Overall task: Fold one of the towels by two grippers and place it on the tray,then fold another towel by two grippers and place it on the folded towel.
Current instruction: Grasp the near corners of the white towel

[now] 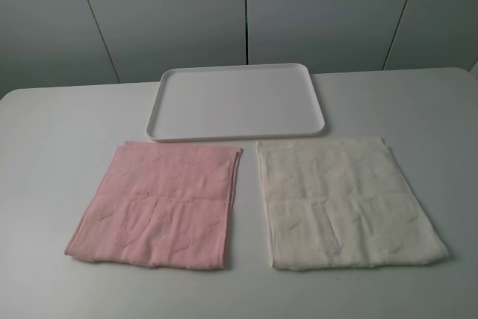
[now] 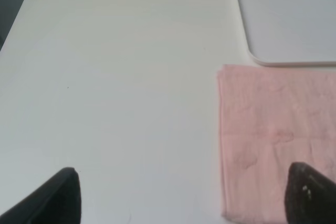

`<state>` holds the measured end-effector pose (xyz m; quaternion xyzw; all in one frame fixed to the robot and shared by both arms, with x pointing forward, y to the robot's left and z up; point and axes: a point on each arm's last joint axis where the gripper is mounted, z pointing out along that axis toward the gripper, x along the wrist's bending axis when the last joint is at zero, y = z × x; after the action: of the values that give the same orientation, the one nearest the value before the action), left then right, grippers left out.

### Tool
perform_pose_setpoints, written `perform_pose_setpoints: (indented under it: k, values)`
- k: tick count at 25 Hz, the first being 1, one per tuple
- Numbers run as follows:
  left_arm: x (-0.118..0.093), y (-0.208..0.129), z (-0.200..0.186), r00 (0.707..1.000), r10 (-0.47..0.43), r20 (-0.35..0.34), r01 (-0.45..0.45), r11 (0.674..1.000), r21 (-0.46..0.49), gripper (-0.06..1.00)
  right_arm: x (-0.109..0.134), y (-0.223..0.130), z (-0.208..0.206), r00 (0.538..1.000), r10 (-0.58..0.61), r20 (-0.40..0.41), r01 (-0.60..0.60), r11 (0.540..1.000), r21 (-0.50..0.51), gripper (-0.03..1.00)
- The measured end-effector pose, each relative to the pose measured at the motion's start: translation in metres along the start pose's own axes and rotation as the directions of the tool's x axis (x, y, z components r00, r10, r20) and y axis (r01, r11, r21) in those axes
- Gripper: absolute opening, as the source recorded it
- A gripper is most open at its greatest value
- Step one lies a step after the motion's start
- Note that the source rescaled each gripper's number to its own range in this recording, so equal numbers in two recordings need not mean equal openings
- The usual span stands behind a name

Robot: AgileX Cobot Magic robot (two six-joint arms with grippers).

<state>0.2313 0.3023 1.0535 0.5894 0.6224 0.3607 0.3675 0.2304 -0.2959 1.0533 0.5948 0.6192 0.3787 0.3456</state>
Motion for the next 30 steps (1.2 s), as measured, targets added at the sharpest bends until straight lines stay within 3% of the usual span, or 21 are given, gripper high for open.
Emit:
perform_pose_setpoints:
  k: [15, 25, 30]
  values:
    - [0.0, 0.0, 0.0, 1.0, 0.001, -0.002, -0.001, 1.0, 0.0, 1.0, 0.0, 0.0, 0.0, 1.0, 0.001, -0.002, -0.001, 1.0, 0.0, 1.0]
    - [0.001, 0.0, 0.0, 1.0, 0.027, -0.007, -0.027, 1.0, 0.002, 1.0, 0.004, 0.0, 0.0, 0.999, 0.025, -0.048, -0.025, 1.0, -0.002, 1.0]
    - [-0.003, 0.012, 0.006, 0.998, 0.055, 0.031, -0.057, 0.995, 0.078, 1.0, 0.007, 0.001, 0.0, 0.997, 0.012, -0.074, -0.012, 1.0, -0.008, 1.0]
